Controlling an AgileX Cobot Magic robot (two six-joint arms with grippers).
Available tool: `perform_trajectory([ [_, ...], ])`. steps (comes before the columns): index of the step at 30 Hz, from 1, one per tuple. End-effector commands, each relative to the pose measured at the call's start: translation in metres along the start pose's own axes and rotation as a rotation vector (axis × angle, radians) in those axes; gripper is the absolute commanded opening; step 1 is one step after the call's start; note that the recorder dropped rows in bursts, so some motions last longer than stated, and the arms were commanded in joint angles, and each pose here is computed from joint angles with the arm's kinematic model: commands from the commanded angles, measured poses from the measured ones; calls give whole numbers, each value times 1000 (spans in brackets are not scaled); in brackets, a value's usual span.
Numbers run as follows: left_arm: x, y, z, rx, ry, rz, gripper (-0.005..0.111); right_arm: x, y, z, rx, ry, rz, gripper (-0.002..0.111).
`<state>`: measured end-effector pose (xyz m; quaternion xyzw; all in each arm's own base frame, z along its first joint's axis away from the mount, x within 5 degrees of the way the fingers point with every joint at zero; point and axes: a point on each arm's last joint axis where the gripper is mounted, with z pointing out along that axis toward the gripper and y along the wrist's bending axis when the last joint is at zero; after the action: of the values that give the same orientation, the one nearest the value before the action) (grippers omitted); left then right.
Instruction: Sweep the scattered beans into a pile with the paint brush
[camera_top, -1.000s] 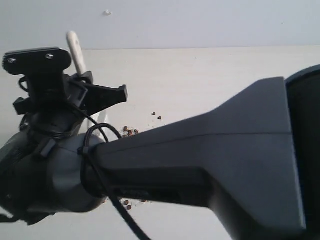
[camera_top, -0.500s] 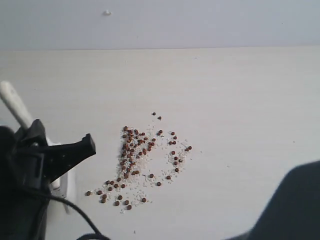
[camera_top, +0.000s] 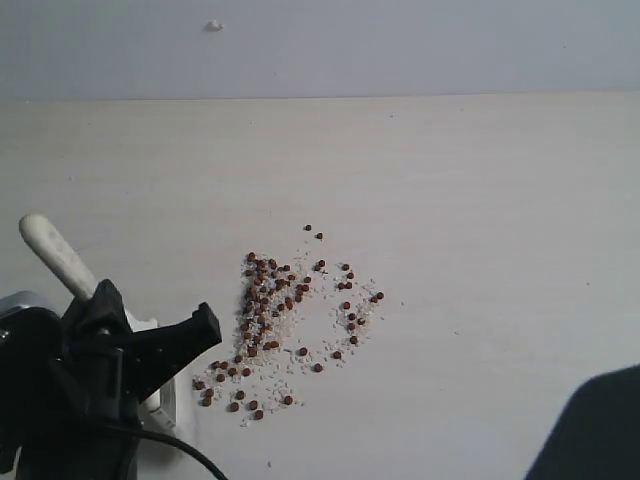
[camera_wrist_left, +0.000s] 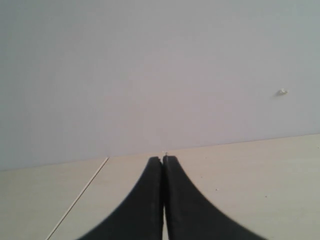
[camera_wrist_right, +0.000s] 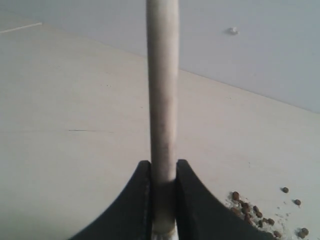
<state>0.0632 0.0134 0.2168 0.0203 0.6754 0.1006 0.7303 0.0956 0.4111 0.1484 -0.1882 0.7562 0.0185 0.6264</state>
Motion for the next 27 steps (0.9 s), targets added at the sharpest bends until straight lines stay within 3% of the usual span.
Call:
perform_trajectory([
  [1, 1, 0, -1, -2, -2, -4, 0, -2, -16, 17, 60, 3, 8, 0],
  [10, 1, 0, -1, -2, -2, -4, 0, -3, -35, 43, 140, 30, 30, 0],
  [17, 1, 0, -1, -2, -2, -4, 0, -15, -38, 42, 126, -2, 33, 0],
  [23, 1, 0, -1, -2, -2, -4, 0, -60, -32, 26, -139, -33, -127, 0],
  [27, 1, 0, -1, -2, -2, -4, 0, -104, -56, 26, -287, -49, -252, 0],
])
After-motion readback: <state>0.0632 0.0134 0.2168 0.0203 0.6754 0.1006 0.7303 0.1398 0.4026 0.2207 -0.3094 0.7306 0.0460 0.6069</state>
